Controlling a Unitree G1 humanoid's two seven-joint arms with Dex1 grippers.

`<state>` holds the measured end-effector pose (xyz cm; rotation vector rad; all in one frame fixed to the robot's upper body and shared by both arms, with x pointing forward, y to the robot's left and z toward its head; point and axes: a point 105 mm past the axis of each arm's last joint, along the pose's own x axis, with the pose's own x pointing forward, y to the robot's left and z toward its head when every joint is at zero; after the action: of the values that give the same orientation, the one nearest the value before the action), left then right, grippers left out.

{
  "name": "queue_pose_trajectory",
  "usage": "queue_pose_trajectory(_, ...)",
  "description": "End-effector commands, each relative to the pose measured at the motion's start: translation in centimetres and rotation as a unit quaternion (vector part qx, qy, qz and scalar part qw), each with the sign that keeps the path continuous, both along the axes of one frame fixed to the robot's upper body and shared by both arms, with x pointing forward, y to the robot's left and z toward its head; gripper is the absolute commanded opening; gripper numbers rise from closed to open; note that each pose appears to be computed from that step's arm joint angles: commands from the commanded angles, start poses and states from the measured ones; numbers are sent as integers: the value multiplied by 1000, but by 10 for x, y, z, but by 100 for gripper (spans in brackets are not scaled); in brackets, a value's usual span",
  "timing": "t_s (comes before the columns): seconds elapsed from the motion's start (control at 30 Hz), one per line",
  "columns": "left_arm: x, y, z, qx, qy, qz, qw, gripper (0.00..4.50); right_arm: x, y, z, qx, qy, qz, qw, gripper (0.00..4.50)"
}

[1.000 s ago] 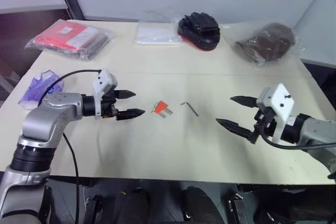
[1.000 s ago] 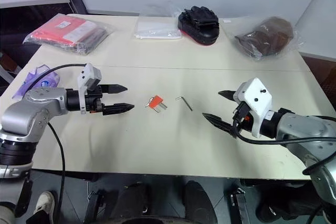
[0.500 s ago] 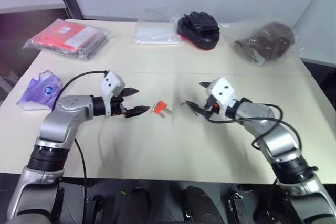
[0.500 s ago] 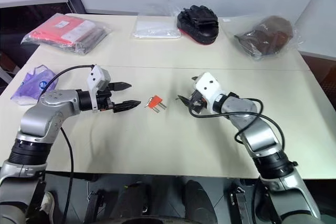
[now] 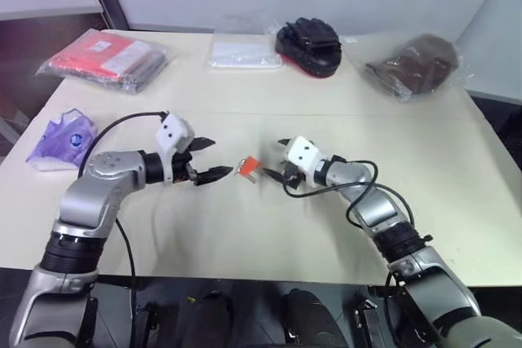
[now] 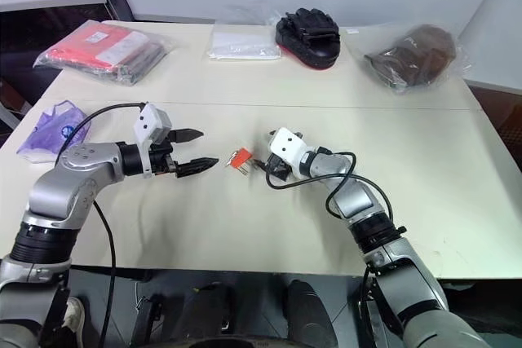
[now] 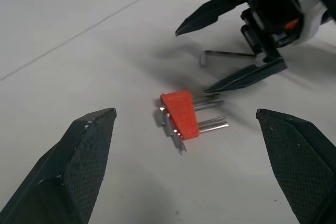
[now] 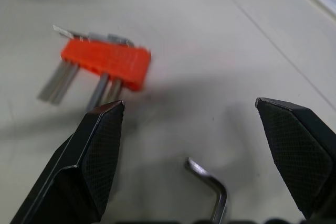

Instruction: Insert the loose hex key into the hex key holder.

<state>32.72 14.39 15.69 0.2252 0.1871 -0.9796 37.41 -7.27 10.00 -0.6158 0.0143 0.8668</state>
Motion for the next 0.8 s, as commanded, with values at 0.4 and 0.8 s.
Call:
queue_pose_trajectory(0.4,0,-5,16,-17,-33,1,999,447,-9,21,0,7,20,58,998,419)
queue_pose_trajectory(0.8,-3,-4,18,-24,-36,12,999,447,-18,45,-2,16,37,99,994,419)
